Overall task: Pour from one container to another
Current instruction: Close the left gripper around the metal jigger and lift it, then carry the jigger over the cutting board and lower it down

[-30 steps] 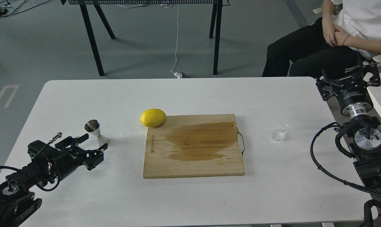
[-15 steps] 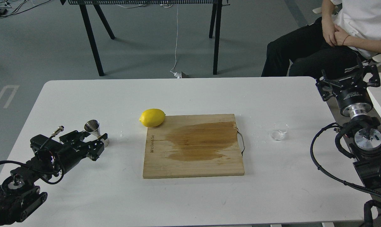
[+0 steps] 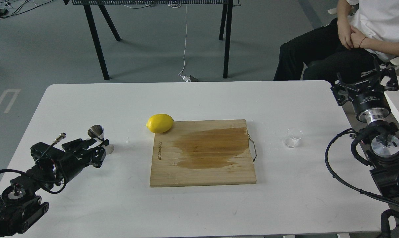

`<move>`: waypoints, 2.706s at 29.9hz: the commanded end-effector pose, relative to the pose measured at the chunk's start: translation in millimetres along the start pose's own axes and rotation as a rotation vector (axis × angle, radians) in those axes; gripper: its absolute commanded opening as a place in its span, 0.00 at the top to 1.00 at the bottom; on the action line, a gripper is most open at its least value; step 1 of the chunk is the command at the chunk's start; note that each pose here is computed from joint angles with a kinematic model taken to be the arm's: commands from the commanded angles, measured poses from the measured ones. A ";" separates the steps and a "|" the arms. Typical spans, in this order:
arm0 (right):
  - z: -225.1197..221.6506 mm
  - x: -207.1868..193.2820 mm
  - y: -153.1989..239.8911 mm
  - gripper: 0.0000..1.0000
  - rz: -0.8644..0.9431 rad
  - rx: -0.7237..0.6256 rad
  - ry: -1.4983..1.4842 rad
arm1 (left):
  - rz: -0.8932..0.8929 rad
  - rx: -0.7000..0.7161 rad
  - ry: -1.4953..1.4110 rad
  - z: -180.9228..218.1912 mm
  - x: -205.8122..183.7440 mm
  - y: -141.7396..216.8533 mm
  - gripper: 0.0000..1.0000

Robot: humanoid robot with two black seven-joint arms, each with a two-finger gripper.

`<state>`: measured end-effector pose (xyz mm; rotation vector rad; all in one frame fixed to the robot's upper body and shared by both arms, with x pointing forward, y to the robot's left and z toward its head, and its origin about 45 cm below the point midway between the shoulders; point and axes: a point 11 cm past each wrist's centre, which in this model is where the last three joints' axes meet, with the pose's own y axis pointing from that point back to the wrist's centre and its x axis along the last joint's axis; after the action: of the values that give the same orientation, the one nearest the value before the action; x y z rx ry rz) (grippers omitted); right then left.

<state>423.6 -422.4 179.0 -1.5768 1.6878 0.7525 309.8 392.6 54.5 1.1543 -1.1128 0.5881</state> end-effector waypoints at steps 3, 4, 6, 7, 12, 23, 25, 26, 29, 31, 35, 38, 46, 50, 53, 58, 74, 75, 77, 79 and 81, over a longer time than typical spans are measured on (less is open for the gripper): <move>-0.7 0.0 -0.1 0.00 0.000 0.000 0.002 | 0.000 -0.002 0.002 1.6 -0.8 -0.6 0.62; -1.0 0.0 -0.1 0.00 0.000 0.001 0.001 | -0.001 -0.003 0.001 1.6 -0.9 -0.6 0.64; -1.0 0.0 -0.1 0.00 0.000 0.002 0.001 | 0.000 -0.002 0.002 1.6 -0.8 -0.6 0.68; -1.0 0.0 -0.1 0.00 0.000 0.002 0.001 | 0.000 0.001 0.002 1.2 -0.8 -0.6 0.71; -0.2 -0.1 -0.1 0.00 0.000 0.001 0.000 | 0.000 0.002 0.002 1.0 -0.8 -0.6 0.90; -6.6 1.1 0.0 0.00 0.002 0.009 0.007 | 0.089 -0.045 -0.003 10.4 36.3 -20.1 0.95; -6.6 1.1 0.0 0.00 0.002 0.009 0.008 | 0.138 -0.071 -0.019 14.0 59.8 -29.3 0.95; -6.5 1.0 0.0 0.00 0.001 0.007 0.010 | 0.161 -0.084 -0.028 16.0 71.5 -33.3 0.95; -10.3 1.9 0.4 0.00 0.002 0.012 0.014 | 0.240 -0.140 -0.064 26.2 112.3 -44.7 0.95; -13.2 2.4 0.5 0.00 0.003 0.014 0.022 | 0.309 -0.188 -0.095 37.6 147.6 -53.0 0.95; -18.7 4.1 1.4 0.00 0.006 0.021 0.027 | 0.437 -0.325 -0.155 79.5 211.5 -61.5 0.95; -23.6 4.8 1.6 0.00 0.007 0.027 0.035 | 0.388 -0.408 -0.247 107.7 224.3 -70.3 0.95; -34.2 13.2 7.1 0.00 0.025 0.036 0.055 | 0.330 -0.590 -0.159 206.8 204.0 -97.9 0.95; -41.3 17.9 10.5 0.00 0.035 0.041 0.069 | 0.266 -0.654 -0.141 247.9 184.4 -104.4 0.95; -45.4 20.2 12.2 0.00 0.040 0.044 0.077 | 0.217 -0.639 -0.122 263.1 166.7 -115.2 0.95; -46.5 22.3 13.8 0.00 0.044 0.044 0.080 | 0.124 -0.577 -0.090 261.2 129.9 -127.5 0.95; -46.3 22.9 14.3 0.00 0.046 0.044 0.080 | 0.036 -0.479 -0.049 241.1 85.2 -123.3 0.95; -46.3 22.9 14.3 0.00 0.046 0.044 0.079 | 0.031 -0.473 -0.049 239.9 83.7 -124.0 0.95; -46.3 22.9 14.3 0.00 0.046 0.044 0.079 | 0.028 -0.468 -0.050 237.9 82.4 -124.2 0.94; -46.7 22.9 14.3 0.00 0.046 0.046 0.078 | 0.024 -0.463 -0.053 235.1 81.7 -124.0 0.94; -46.7 22.9 14.3 0.00 0.046 0.046 0.078 | 0.023 -0.458 -0.055 232.9 81.5 -124.3 0.93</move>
<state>404.4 -472.0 187.3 -1.5600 1.7912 0.6782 355.6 117.8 77.5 0.7548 -1.2303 0.2954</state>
